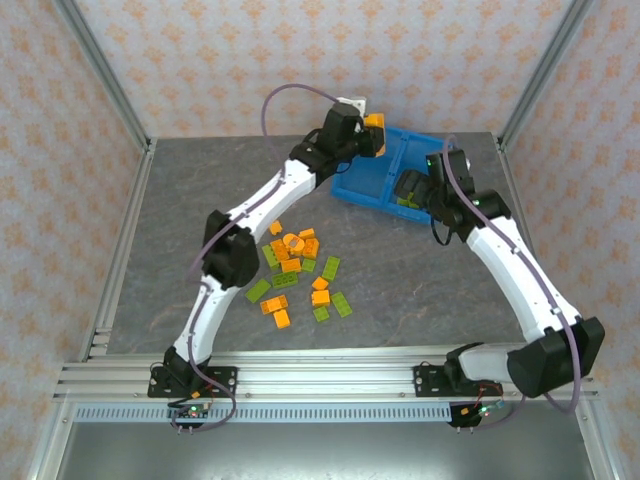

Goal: Sort the legos into containers by color

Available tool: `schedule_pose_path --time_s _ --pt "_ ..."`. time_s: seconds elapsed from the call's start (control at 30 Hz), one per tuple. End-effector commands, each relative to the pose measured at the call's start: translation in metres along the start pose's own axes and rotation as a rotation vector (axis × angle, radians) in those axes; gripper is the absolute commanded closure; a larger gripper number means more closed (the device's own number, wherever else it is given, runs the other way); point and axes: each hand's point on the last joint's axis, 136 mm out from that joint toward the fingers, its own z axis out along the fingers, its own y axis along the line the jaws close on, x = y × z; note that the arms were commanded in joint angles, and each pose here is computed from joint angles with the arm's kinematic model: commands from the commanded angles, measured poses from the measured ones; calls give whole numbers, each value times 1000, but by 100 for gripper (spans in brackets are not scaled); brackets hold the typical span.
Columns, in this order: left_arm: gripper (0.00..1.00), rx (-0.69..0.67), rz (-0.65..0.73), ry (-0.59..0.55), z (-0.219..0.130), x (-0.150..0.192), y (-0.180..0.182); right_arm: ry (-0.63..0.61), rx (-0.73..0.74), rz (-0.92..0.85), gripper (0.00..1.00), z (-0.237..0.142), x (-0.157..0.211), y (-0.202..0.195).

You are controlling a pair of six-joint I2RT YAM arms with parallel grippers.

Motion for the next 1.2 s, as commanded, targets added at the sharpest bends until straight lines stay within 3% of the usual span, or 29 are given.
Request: schedule_pose_path --time_s 0.0,0.17,0.23,0.3,0.4,0.57,0.7,0.83,0.97,1.17 --pt "80 -136 42 52 17 15 40 -29 -51 51 2 -14 -1 1" --pt "70 -94 61 109 43 43 45 -45 -69 48 1 -28 -3 0" --pt "61 -91 57 126 45 49 46 -45 -76 49 1 -29 -2 0" --pt "50 -80 53 128 42 47 43 -41 -82 55 1 -28 -1 1" --pt "45 -53 53 111 32 33 31 -38 -98 63 1 -27 -2 5" --pt "41 -3 53 60 -5 -6 2 -38 -95 57 1 -25 -4 7" --pt "41 8 80 36 -58 -33 -24 -20 -102 45 2 -22 0 9" --pt "42 -35 80 15 -120 -36 -23 57 -133 9 2 -7 17 18" --pt "44 -86 73 9 -184 -6 -5 129 -121 -32 2 13 36 25" --pt "44 -220 224 244 -228 103 10 163 -86 -45 2 37 37 29"
